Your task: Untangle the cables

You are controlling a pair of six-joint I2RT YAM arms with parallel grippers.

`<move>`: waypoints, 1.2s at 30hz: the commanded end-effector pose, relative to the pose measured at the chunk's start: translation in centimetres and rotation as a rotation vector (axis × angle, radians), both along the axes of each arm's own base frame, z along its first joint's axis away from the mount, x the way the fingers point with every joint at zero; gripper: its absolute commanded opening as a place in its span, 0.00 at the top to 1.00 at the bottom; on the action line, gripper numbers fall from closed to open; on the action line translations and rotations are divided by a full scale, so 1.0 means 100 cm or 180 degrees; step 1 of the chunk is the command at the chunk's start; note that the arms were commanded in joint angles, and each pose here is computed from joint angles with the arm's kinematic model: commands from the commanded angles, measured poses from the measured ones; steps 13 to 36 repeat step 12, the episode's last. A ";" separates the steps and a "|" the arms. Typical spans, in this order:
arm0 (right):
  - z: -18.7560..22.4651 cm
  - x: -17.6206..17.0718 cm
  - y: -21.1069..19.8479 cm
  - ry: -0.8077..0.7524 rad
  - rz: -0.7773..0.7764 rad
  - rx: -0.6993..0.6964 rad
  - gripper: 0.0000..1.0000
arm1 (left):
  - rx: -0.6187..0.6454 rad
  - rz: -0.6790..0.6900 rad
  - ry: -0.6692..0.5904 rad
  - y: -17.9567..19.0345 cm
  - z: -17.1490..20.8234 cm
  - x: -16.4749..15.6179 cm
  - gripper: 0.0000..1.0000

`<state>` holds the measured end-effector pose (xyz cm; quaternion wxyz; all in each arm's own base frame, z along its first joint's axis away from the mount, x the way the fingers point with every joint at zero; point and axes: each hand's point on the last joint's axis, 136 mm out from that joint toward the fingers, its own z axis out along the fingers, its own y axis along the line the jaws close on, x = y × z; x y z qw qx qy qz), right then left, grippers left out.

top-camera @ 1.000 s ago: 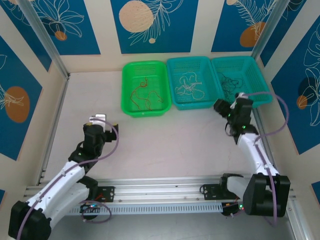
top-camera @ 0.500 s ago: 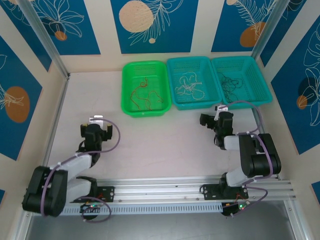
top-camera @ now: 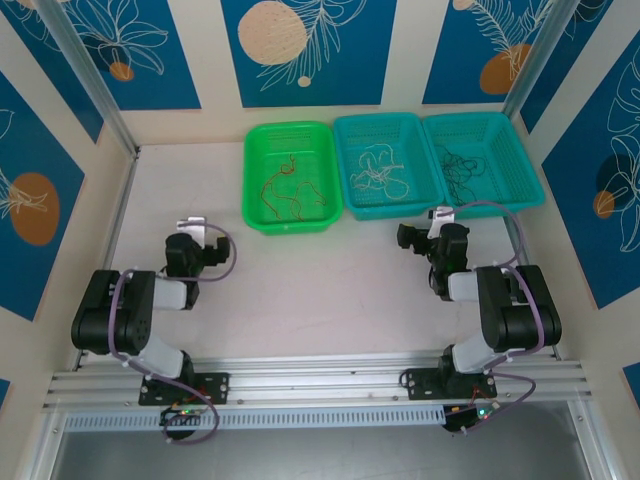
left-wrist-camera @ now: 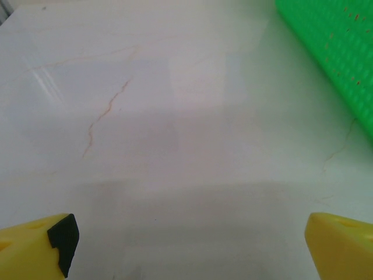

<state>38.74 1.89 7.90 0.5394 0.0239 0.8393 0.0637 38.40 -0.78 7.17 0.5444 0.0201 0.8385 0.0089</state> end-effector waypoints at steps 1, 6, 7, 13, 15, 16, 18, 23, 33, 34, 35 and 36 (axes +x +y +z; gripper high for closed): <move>0.015 0.009 -0.001 -0.0173 0.0009 -0.0079 0.01 | -0.0026 -0.0096 -0.0195 -0.007 0.018 0.008 0.00; 0.014 0.009 -0.001 -0.0165 0.0012 -0.0079 0.01 | -0.0024 -0.0316 -0.0133 -0.018 0.016 0.010 0.00; 0.014 0.009 -0.001 -0.0161 0.0012 -0.0072 0.01 | -0.0019 -0.0348 -0.0120 -0.020 0.016 0.011 0.00; 0.015 0.009 -0.001 -0.0179 0.0011 -0.0077 0.01 | -0.0021 -0.0355 -0.0122 -0.020 0.016 0.010 0.00; 0.015 0.009 -0.001 -0.0179 0.0011 -0.0077 0.01 | -0.0021 -0.0355 -0.0122 -0.020 0.016 0.010 0.00; 0.015 0.009 -0.001 -0.0179 0.0011 -0.0077 0.01 | -0.0021 -0.0355 -0.0122 -0.020 0.016 0.010 0.00; 0.015 0.009 -0.001 -0.0179 0.0011 -0.0077 0.01 | -0.0021 -0.0355 -0.0122 -0.020 0.016 0.010 0.00; 0.015 0.009 -0.001 -0.0179 0.0011 -0.0077 0.01 | -0.0021 -0.0355 -0.0122 -0.020 0.016 0.010 0.00; 0.015 0.009 -0.001 -0.0179 0.0011 -0.0077 0.01 | -0.0021 -0.0355 -0.0122 -0.020 0.016 0.010 0.00; 0.015 0.009 -0.001 -0.0179 0.0011 -0.0077 0.01 | -0.0021 -0.0355 -0.0122 -0.020 0.016 0.010 0.00; 0.015 0.009 -0.001 -0.0179 0.0011 -0.0077 0.01 | -0.0021 -0.0355 -0.0122 -0.020 0.016 0.010 0.00; 0.015 0.009 -0.001 -0.0179 0.0011 -0.0077 0.01 | -0.0021 -0.0355 -0.0122 -0.020 0.016 0.010 0.00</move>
